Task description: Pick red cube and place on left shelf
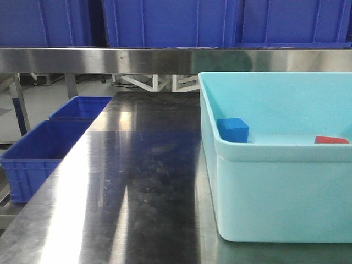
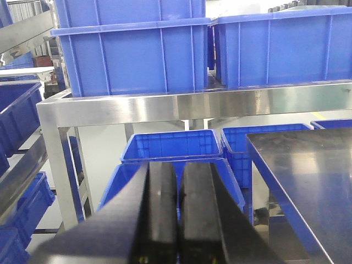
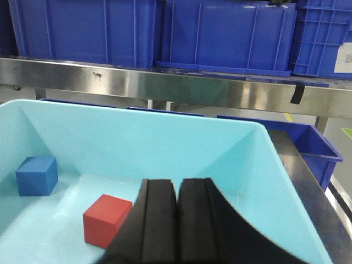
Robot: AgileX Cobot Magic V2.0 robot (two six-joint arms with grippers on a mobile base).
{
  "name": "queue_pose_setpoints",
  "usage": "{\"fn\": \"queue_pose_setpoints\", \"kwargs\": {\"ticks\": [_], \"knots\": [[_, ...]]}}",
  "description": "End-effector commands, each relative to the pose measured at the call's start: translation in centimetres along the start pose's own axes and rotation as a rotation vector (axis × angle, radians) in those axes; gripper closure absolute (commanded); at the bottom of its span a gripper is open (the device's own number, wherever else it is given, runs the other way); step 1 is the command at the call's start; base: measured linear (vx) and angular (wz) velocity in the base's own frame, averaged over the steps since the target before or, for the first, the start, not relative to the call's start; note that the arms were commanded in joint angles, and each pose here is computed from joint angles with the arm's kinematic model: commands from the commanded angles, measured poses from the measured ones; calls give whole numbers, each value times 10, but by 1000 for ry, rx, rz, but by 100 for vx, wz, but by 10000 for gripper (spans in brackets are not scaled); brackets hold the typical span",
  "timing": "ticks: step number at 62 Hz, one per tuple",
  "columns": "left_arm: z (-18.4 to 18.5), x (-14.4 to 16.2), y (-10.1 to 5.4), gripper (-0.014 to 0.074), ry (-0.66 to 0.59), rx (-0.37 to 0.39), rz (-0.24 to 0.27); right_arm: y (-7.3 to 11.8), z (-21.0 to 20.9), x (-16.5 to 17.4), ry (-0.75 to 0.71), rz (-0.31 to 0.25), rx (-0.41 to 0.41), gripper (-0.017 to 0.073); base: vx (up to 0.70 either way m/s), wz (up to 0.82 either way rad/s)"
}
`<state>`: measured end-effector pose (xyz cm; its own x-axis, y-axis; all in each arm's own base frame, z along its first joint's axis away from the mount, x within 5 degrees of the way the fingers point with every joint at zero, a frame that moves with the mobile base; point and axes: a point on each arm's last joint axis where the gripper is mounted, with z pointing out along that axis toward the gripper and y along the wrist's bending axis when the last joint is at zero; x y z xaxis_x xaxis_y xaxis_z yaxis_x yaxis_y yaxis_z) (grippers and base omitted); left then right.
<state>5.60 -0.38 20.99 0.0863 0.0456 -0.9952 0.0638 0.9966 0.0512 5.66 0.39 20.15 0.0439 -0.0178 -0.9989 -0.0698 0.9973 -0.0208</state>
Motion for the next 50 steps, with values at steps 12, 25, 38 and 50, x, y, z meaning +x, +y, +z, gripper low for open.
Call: {"fn": "queue_pose_setpoints", "kwargs": {"ticks": [12, 25, 38, 50], "knots": [[1, 1, 0, 488, -52, -6, -5, -1, 12, -41, -30, 72, -3, 508, 0, 0], [1, 1, 0, 488, -52, -6, -5, -2, 59, -86, 94, 74, 1, 508, 0, 0], [1, 1, 0, 488, -52, -6, -5, -3, 108, -117, 195, 73, 7, 505, 0, 0], [1, 0, 0, 488, -54, -6, -5, 7, 148, -123, 337, 82, -31, 204, 0, 0]]}}
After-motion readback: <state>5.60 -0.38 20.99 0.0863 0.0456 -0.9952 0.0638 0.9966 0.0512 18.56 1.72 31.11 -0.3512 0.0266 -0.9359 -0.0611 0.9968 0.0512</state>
